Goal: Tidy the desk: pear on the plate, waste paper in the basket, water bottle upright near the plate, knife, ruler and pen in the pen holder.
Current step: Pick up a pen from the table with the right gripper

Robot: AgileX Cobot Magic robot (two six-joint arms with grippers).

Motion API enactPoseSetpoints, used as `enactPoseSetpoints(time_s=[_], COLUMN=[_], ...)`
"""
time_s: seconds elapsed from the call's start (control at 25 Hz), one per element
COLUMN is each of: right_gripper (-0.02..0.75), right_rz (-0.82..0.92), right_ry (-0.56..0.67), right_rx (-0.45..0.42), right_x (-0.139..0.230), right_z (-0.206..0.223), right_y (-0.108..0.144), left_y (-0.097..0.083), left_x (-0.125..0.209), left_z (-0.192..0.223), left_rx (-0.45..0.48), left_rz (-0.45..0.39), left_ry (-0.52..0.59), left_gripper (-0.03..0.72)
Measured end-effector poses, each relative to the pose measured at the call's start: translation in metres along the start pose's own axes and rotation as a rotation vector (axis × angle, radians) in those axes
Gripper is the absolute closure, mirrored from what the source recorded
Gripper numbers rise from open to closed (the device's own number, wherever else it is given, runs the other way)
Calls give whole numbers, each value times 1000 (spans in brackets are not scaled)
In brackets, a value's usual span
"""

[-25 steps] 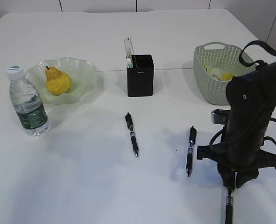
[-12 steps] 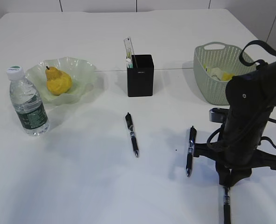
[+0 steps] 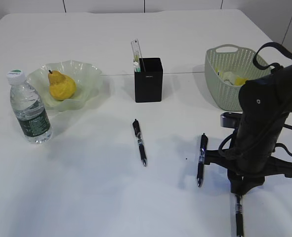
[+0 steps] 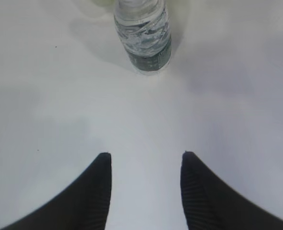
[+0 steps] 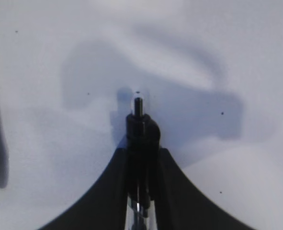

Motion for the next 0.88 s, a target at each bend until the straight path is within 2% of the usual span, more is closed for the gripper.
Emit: enactPoseSetpoints(time_s=[0.2,0.56,0.88], right_gripper=[616,617,618], right_rz=[-22,-66,-243], right_ry=[-3,-64,-106], right_rx=[-2,-53,-71], right_x=[-2,-30,-46], right_z=[0,-25,-47], right_y=[1,22,34], left_y=[0,0,0], left_x=[0,0,0], left_z=[0,0,0], left_rx=[0,0,0], left_rz=[0,0,0], left_ry=[0,-2,-2], left_gripper=[358,358,358])
Point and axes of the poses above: a point on each arm's last joint axis where the gripper is mounted, z pointing out along that axis toward the gripper, y along the wrist's bending axis when the last joint is at zero, x = y × z, the point moved 8 cm from there along z, pointing out along that axis toward the gripper
